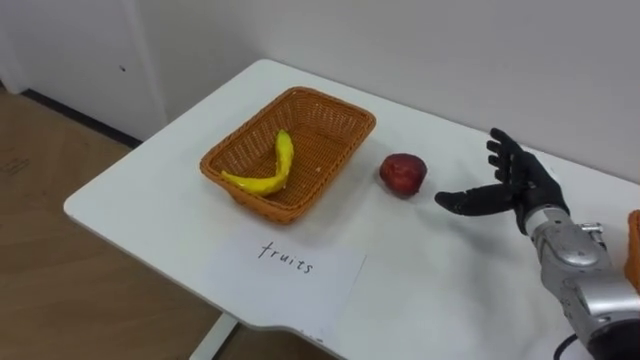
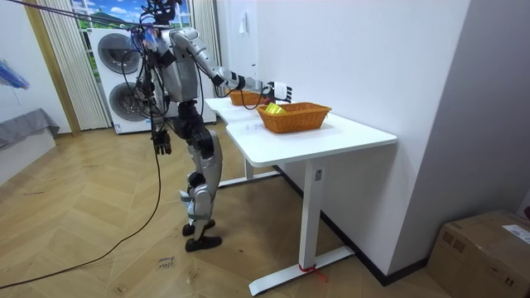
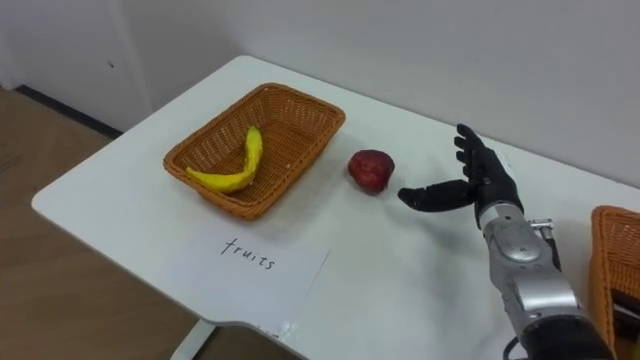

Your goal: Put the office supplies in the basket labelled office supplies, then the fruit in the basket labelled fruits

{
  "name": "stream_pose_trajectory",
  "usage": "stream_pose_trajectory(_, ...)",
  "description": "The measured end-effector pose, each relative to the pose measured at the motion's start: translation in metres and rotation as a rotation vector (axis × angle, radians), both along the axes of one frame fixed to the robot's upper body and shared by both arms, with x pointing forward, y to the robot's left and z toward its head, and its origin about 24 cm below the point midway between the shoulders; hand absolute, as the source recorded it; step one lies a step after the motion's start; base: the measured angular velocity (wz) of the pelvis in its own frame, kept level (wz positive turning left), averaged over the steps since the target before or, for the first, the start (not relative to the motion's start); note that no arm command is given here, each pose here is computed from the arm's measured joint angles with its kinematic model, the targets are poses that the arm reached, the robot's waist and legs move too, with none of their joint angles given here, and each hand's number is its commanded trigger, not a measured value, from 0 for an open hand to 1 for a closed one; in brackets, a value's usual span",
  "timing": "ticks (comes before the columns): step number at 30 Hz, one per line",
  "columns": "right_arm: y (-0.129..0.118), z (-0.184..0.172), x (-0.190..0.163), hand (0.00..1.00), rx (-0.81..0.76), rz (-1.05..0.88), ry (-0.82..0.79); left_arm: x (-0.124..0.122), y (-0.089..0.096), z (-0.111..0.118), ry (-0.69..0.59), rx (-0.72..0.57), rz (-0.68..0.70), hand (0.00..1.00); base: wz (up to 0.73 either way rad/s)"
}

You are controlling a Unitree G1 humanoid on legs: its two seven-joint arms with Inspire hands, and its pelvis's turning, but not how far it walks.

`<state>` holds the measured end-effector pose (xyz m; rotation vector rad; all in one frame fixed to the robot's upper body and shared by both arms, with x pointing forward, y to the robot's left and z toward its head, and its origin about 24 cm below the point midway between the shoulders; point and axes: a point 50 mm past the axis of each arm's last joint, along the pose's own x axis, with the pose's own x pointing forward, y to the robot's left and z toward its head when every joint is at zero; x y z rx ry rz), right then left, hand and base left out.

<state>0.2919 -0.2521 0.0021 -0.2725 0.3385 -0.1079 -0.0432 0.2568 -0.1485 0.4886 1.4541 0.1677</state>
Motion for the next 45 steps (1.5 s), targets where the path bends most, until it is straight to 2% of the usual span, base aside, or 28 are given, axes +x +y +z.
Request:
stream_pose_trajectory(17,0.01,-0.011,-0.004,0.0,-0.049,0.06,0.047,-0.005,-0.003,-0.001,0.031,-0.029,-0.009,0.0,0.0)
stream_pose_trajectory(26,-0.005,-0.033,-0.016,0.0,-0.072,-0.023,0.155,-0.001,0.0,0.0,0.033,-0.019,-0.071,0.0,0.11)
stream_pose_trajectory(31,-0.01,-0.026,-0.006,0.0,-0.088,-0.051,0.133,0.017,0.006,0.002,-0.024,-0.003,-0.098,0.0,0.05)
stream_pose_trajectory(36,-0.015,-0.009,0.015,0.0,-0.117,-0.09,0.085,0.046,0.011,0.003,-0.114,0.013,-0.119,0.0,-0.04)
stream_pose_trajectory(41,-0.024,0.001,0.022,0.0,-0.14,-0.129,0.063,0.053,0.007,0.002,-0.143,0.011,-0.115,0.0,-0.01)
stream_pose_trajectory(45,-0.026,0.022,0.037,0.0,-0.146,-0.14,-0.012,0.068,0.002,0.001,-0.188,-0.021,-0.08,0.0,-0.07)
